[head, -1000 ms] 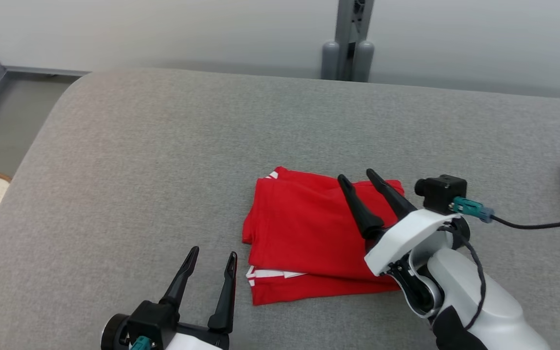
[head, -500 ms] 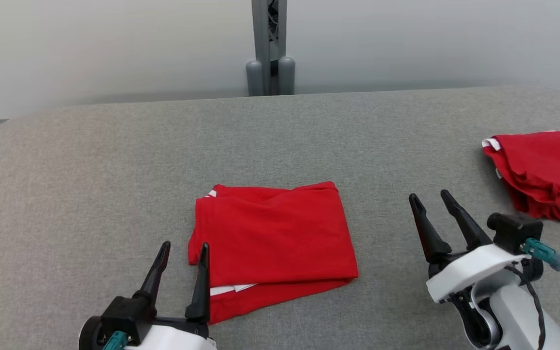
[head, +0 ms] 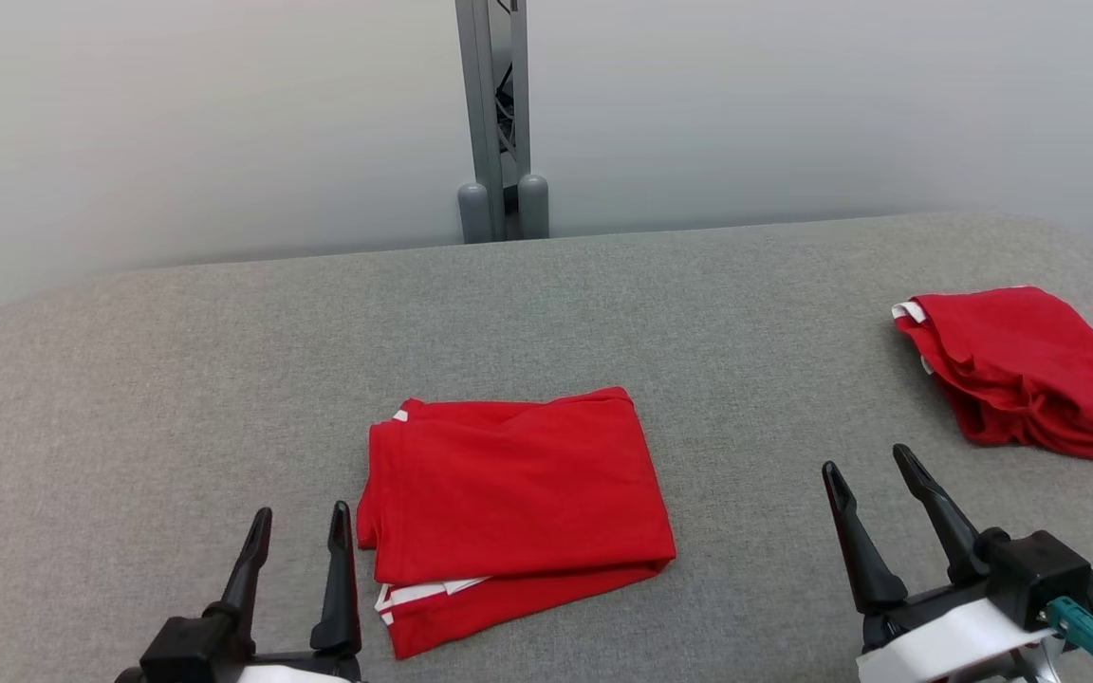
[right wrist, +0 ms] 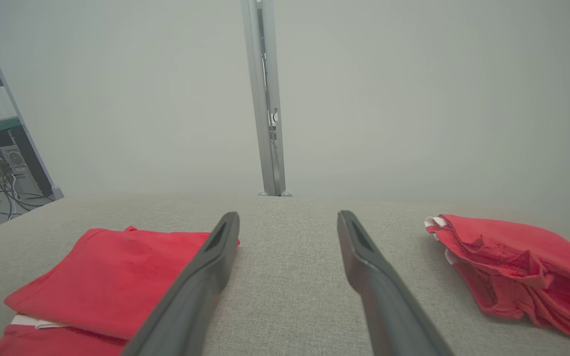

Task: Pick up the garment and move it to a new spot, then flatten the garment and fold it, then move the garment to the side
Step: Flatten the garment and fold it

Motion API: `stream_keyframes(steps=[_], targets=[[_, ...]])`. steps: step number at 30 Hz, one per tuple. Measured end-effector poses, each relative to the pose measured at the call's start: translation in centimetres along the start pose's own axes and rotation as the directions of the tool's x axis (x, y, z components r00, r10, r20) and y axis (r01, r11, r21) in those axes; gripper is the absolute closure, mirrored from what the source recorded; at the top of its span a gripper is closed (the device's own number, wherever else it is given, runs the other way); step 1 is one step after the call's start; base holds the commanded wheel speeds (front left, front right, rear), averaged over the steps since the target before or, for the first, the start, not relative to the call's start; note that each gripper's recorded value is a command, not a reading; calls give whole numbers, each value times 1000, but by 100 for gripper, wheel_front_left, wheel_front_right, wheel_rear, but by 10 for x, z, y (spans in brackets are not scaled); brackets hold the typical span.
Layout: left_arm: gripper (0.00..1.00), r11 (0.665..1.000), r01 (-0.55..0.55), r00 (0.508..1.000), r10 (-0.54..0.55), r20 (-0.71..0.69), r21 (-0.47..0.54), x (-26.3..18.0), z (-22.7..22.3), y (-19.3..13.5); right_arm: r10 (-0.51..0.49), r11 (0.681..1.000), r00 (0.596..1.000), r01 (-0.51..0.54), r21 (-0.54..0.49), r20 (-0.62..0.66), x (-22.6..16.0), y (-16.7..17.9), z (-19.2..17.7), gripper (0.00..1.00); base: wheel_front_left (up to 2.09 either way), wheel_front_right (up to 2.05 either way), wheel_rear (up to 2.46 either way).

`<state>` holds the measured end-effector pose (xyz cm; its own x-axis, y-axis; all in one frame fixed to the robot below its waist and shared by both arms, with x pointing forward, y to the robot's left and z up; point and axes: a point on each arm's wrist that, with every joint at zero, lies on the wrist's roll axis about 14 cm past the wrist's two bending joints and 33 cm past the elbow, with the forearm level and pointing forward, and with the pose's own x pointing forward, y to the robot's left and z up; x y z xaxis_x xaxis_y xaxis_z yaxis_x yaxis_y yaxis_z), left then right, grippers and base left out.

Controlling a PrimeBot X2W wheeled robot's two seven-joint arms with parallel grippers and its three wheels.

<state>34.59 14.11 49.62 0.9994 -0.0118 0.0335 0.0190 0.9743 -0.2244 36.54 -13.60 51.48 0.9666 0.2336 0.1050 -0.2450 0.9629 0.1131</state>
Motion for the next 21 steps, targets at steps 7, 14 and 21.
stream_keyframes(steps=[7, 14, 21], targets=[[0, 999, -11, 1000, 10, 20, 46, -9, 6, 11, -23, 1000, 1000, 23, -4, 3, -19, 4, -2, 0, 0, 0, 0], [0, 998, 1, 999, -3, 37, 68, -14, 12, 13, -25, 1000, 1000, 25, 7, -8, -22, 8, -6, 0, 0, 0, 0], [0, 997, 10, 999, -13, 36, 76, -15, 12, 9, -20, 1000, 1000, 20, 11, -10, -21, 11, -7, 0, 0, 0, 0]])
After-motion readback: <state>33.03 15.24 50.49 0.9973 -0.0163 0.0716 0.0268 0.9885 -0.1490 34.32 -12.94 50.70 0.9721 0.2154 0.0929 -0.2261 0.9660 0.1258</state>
